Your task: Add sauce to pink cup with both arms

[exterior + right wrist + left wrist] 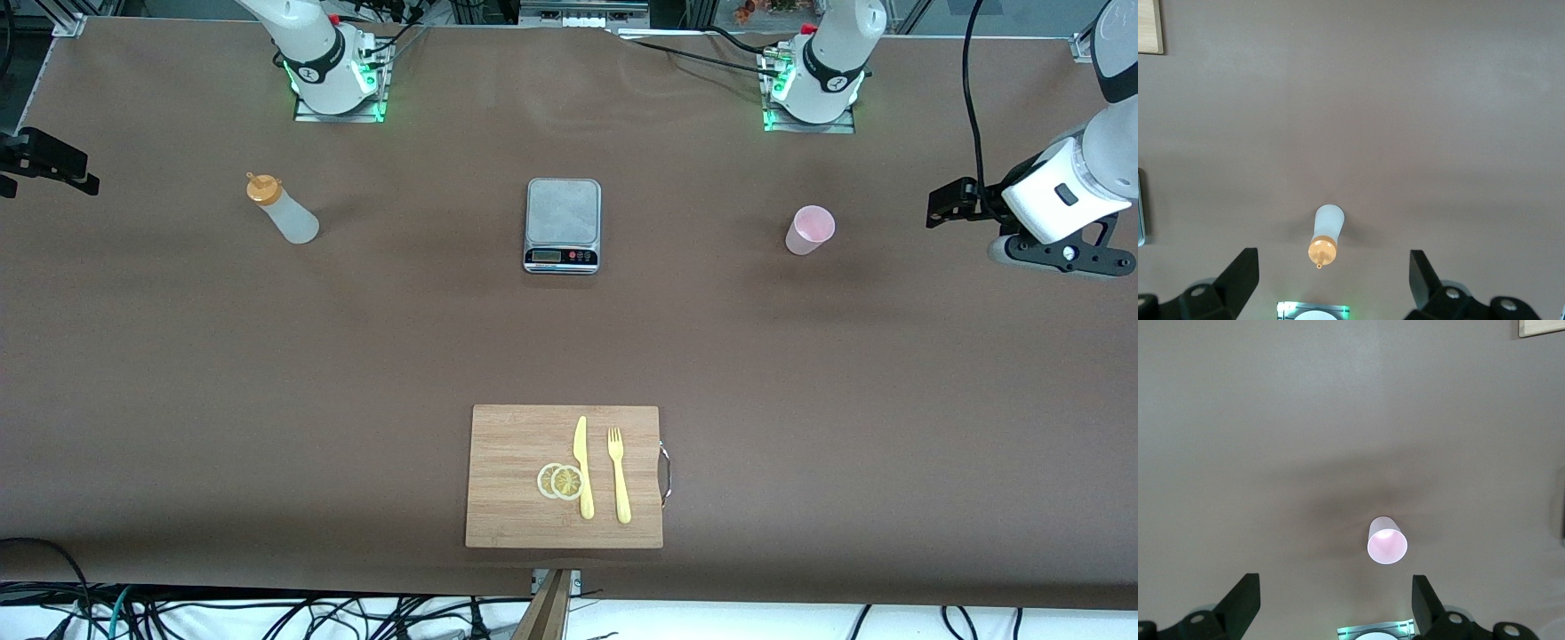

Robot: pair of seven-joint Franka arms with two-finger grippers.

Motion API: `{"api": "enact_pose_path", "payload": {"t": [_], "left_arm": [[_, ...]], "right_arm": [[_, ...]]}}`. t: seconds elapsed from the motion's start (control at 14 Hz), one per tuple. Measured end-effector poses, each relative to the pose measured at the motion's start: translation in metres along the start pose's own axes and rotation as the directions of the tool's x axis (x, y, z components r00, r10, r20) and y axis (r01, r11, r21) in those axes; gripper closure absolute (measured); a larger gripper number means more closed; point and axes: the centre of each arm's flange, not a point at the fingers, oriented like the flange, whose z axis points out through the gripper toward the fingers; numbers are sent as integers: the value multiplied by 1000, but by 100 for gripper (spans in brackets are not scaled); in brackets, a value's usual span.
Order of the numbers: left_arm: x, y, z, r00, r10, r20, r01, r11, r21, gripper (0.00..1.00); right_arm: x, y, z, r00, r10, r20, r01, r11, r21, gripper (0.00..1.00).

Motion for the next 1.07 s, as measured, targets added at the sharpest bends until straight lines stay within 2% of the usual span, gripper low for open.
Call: {"api": "enact_pose_path", "payload": {"t": [0.29,0.64,0.93,1.07], "left_arm": [[-3,0,5,1000,0,28,0,1000,-3,0],[-14,0,37,988,-1,155,4,1000,-20,0],[-25,0,98,976,5,218,1,1000,-29,0],[-30,1,144,976,9,216,-3,1000,-29,0]], "right_arm": [[0,1,0,1000,2,0,-2,1000,0,0],[0,1,0,1000,2,1,-2,1000,0,0],[0,1,0,1000,2,1,-2,1000,0,0],[0,1,0,1000,2,1,-2,1000,0,0]]}}
